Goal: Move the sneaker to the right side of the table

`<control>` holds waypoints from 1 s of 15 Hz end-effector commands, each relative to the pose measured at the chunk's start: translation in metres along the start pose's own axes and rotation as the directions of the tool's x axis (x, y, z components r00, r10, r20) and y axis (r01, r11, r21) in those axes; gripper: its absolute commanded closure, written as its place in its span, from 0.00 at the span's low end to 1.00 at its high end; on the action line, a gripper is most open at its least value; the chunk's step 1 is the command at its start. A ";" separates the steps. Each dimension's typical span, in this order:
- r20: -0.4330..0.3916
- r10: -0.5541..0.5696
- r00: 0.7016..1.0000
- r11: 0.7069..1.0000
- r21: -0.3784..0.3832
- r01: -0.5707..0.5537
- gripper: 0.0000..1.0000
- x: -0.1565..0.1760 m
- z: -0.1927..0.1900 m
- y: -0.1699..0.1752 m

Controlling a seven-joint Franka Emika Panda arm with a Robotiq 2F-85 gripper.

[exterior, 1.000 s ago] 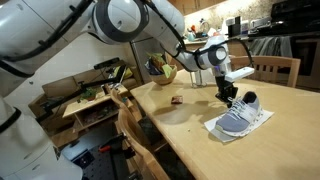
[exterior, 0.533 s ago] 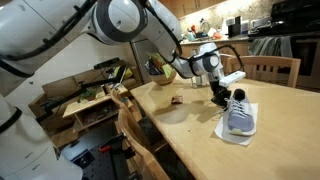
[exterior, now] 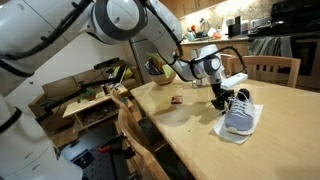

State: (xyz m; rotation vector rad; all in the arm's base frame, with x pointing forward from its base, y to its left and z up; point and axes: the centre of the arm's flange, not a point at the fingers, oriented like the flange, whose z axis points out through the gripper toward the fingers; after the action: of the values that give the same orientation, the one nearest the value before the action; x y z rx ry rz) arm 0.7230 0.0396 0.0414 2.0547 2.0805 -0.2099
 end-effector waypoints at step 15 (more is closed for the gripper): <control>-0.020 -0.059 0.998 0.992 -0.110 0.057 0.42 -0.005 -0.055 -0.059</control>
State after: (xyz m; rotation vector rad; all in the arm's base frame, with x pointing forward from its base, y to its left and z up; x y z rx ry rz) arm 0.6753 0.0768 0.0823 1.8839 2.1182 -0.0810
